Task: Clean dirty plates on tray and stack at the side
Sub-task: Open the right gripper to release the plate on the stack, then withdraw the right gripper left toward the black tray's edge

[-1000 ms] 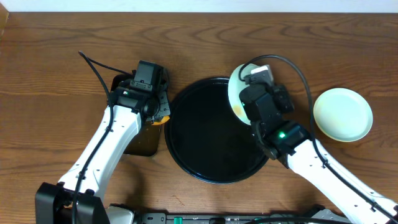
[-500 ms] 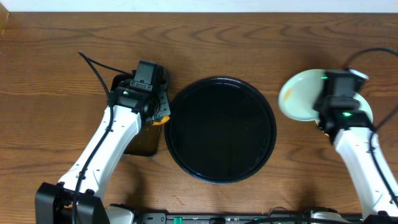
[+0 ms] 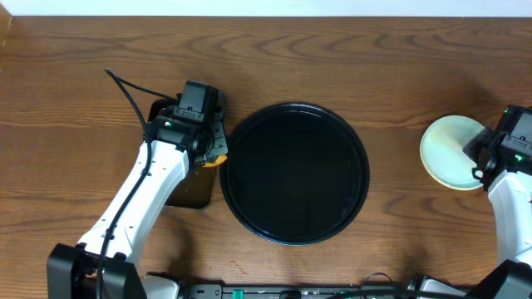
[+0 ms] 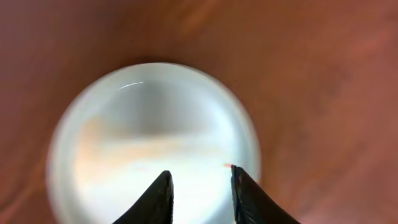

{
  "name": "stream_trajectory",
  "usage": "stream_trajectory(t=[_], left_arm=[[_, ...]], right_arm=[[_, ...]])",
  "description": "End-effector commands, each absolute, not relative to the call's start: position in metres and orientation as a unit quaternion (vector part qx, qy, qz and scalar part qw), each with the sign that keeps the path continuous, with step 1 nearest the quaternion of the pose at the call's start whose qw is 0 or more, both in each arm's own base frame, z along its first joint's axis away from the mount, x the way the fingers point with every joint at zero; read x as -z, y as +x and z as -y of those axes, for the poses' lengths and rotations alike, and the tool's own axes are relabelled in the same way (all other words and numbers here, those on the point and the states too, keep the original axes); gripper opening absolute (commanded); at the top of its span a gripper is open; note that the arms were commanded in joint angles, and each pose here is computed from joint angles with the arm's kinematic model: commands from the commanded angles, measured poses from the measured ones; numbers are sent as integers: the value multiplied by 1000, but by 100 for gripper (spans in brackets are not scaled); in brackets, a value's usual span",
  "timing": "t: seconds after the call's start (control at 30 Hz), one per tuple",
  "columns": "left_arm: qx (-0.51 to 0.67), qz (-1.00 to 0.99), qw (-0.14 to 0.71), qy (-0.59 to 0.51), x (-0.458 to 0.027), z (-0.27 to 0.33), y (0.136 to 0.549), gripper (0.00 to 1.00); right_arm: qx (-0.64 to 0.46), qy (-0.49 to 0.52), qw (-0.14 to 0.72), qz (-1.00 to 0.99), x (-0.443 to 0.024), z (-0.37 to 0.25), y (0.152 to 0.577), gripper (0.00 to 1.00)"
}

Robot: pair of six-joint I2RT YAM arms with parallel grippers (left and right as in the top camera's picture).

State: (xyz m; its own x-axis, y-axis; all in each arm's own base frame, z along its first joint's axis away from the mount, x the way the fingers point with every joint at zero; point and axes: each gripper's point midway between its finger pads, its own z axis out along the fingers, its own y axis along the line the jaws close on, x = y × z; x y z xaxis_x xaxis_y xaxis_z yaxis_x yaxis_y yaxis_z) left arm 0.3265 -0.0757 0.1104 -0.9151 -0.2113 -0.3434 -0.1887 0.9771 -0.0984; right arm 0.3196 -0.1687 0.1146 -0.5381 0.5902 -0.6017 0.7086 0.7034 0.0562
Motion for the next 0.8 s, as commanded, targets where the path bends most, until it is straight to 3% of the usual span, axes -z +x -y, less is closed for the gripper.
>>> stream_trajectory(t=[0.0, 0.1, 0.2, 0.33, 0.53, 0.77], left_arm=[[28, -978, 178, -101, -111, 73, 324, 8], [27, -979, 176, -101, -111, 73, 323, 8], [8, -978, 182, -105, -111, 66, 325, 9], [-25, -976, 189, -110, -112, 54, 325, 8], [-25, -976, 188, -110, -112, 54, 324, 8], [-25, -976, 185, -110, -111, 54, 323, 8]], right_arm=[[-115, 204, 323, -917, -124, 79, 356, 33], [-192, 87, 294, -932, -123, 12, 351, 26], [-195, -24, 269, -943, -116, -40, 342, 26], [-173, -93, 231, -953, -94, -83, 334, 21], [-139, -98, 169, -971, -41, -104, 333, 15], [-66, -18, 140, -988, 6, -80, 342, 12]])
